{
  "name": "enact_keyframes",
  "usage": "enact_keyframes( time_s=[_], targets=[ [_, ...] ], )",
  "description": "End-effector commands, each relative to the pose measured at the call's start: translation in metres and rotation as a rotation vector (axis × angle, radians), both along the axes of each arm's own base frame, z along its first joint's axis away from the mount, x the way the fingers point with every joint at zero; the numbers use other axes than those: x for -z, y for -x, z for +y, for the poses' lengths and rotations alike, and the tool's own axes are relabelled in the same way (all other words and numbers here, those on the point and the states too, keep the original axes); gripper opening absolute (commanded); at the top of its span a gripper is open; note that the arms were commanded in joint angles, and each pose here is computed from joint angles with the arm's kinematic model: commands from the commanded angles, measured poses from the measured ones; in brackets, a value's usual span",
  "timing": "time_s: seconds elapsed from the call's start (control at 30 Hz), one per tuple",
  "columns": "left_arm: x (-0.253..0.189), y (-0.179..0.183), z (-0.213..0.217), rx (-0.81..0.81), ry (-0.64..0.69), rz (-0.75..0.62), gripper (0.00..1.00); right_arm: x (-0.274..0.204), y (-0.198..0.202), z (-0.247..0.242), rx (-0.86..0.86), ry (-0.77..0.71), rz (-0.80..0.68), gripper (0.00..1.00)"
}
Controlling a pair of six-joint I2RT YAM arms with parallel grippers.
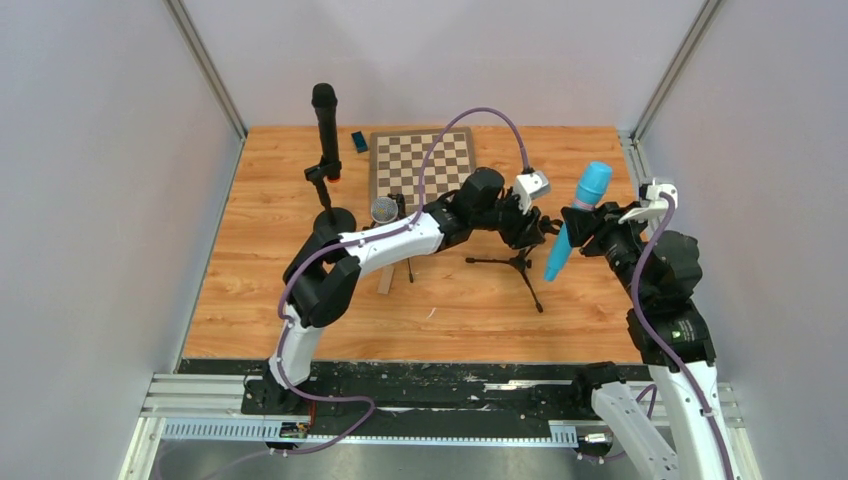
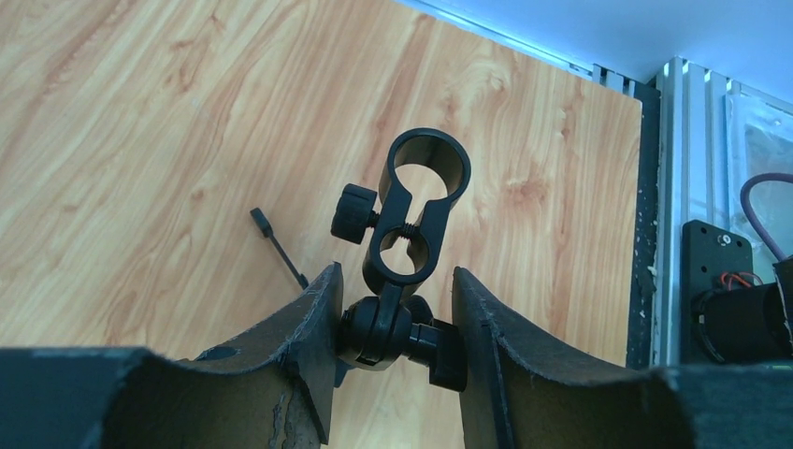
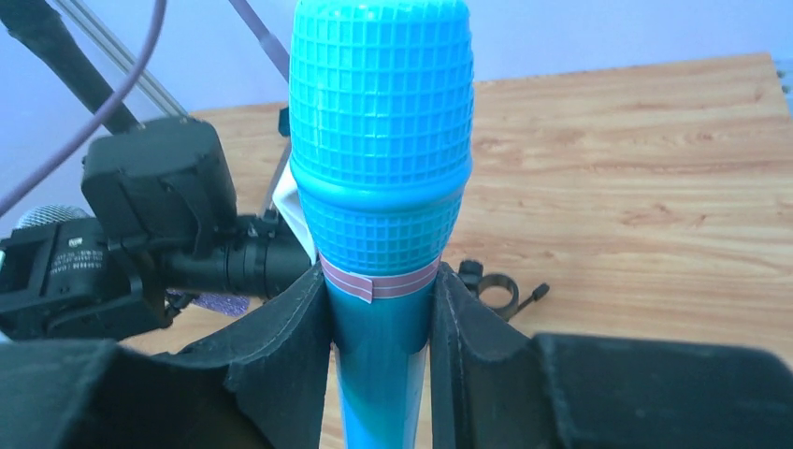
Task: Attach the microphones to the stand
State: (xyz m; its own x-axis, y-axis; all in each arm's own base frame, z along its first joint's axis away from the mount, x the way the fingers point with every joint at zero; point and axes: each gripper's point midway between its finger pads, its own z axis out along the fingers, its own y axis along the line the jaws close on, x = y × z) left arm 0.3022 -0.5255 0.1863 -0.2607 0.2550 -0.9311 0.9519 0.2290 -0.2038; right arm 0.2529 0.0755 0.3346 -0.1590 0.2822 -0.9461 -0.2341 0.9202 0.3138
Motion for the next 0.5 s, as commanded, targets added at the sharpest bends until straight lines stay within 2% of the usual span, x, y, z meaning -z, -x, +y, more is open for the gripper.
enact_keyframes(
  time_s=[0.0, 0.17, 0.4, 0.47],
  targets=[
    [-0.046, 0.017, 0.008, -0.051, 0.047, -0.006, 0.00, -0.030, 0.001, 0.000, -0.010, 0.005, -0.086, 0.00],
    [-0.047, 0.029, 0.020, -0.086, 0.042, 0.047, 0.00, -0.049, 0.002, -0.003, 0.002, 0.020, -0.127, 0.00],
    [-0.043, 0.049, 0.025, -0.113, 0.040, 0.043, 0.00, -0.062, -0.003, -0.001, -0.002, 0.021, -0.139, 0.00],
    [-0.041, 0.051, 0.026, -0.128, 0.035, 0.041, 0.03, -0.063, -0.004, -0.001, -0.003, 0.021, -0.141, 0.00]
  ],
)
